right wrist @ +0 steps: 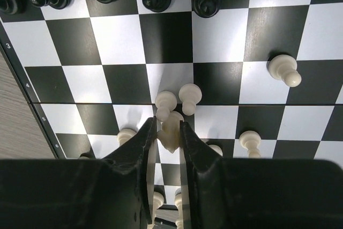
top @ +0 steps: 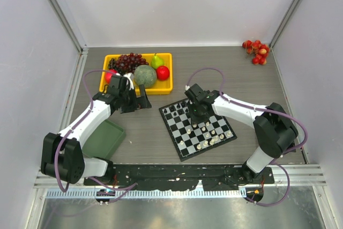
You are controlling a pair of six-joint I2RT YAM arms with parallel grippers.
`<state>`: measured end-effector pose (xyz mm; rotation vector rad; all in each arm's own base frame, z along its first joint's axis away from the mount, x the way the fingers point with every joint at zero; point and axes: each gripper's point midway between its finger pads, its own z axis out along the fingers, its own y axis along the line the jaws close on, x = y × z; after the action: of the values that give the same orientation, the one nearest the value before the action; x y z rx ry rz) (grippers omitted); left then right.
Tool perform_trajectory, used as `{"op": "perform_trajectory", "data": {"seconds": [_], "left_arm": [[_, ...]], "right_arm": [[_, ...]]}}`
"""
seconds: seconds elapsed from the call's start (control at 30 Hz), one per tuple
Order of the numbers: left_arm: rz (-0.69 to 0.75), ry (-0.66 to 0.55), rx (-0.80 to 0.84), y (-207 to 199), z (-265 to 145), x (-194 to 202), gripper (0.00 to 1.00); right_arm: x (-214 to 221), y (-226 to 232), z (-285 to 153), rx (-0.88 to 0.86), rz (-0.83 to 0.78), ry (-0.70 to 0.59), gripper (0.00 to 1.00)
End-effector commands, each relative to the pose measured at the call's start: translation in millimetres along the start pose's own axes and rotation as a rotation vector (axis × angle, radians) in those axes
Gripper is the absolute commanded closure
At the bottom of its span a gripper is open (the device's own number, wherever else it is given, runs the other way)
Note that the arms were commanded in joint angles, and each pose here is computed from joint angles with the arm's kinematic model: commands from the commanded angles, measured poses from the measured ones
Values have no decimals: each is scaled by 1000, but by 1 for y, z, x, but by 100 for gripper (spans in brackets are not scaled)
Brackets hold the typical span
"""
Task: Set up the chess pieces on the board
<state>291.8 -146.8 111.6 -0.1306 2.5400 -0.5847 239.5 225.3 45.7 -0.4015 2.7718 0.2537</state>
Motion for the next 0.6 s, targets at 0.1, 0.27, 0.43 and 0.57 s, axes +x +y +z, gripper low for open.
{"op": "perform_trajectory", "data": {"seconds": [0.1, 0.27, 0.43, 0.57], "left_arm": [[17, -25, 9, -3, 0, -6, 1], [13, -22, 7, -2, 1, -5, 1], [12, -25, 9, -3, 1, -6, 1], [11, -23, 18, -4, 1, -6, 1]], "right_arm": [[-10, 3, -23, -29, -2, -59, 82], [-12, 5, -45, -57, -36, -99, 83], [7, 15, -59, -164, -85, -80, 82], [24, 26, -67, -259, -110, -74, 82]]}}
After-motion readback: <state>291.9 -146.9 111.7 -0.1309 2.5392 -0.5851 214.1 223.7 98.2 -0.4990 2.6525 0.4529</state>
